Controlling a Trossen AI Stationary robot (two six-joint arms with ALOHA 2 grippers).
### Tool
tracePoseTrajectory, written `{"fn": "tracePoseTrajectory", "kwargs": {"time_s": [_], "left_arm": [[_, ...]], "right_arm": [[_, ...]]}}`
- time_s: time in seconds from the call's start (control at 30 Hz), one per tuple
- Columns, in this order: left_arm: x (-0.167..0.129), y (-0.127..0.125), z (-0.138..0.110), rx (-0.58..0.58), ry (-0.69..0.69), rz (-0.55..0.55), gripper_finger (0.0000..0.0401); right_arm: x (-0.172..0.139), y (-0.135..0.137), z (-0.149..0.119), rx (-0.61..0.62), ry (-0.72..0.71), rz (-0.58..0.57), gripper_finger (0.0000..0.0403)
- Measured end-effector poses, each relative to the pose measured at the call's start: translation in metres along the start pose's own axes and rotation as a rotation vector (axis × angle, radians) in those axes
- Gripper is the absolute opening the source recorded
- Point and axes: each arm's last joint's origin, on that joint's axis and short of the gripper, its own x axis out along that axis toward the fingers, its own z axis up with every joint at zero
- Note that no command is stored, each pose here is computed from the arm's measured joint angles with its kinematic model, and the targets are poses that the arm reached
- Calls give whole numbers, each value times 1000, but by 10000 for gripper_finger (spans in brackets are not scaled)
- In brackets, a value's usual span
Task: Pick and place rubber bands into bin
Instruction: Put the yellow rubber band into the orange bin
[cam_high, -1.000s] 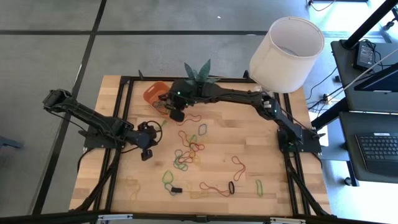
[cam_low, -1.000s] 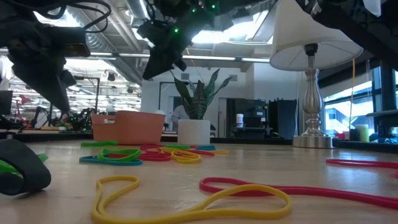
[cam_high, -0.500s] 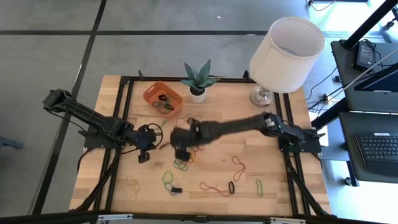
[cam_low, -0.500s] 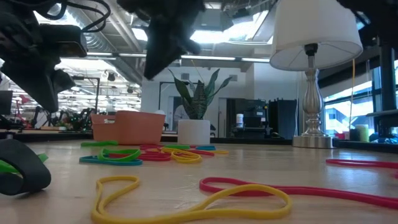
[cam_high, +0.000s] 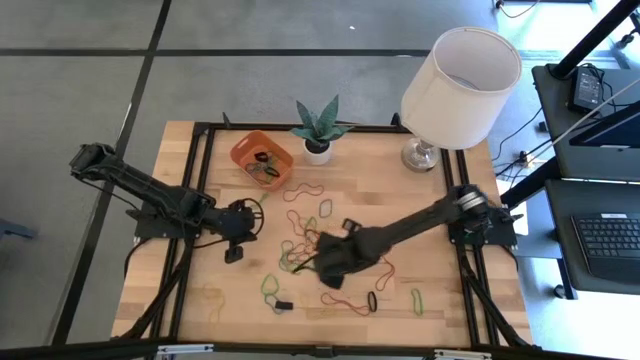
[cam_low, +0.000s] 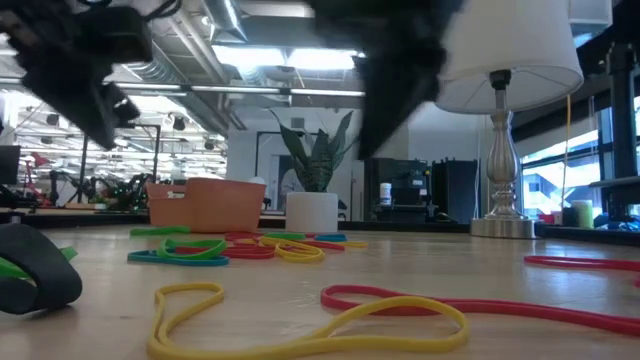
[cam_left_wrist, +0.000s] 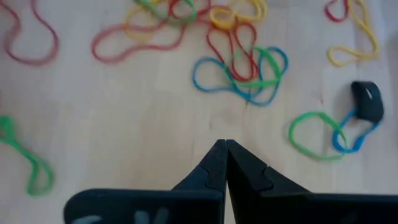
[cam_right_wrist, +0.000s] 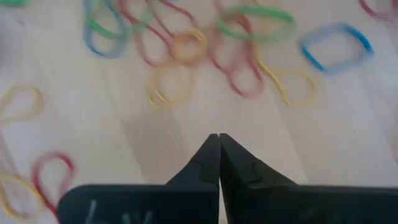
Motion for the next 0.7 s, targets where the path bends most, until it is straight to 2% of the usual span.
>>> {"fn": "tracePoseTrajectory", "kwargs": {"time_s": [0.3,0.43,0.57,0.7], "left_arm": [[-3,-19,37,-37,163,156,2],[2,-31,47,-83,245,164,2],[10,-43,45,-216,321,150,4],[17,-53,34,-431,401,188,10]], "right_arm": [[-32,-72,-79,16,-84,96,2],[-44,-105,-108,-22,-125,126,2],[-53,-134,-130,-39,-173,156,2],[-59,-155,-145,-2,-230,192,2]]}}
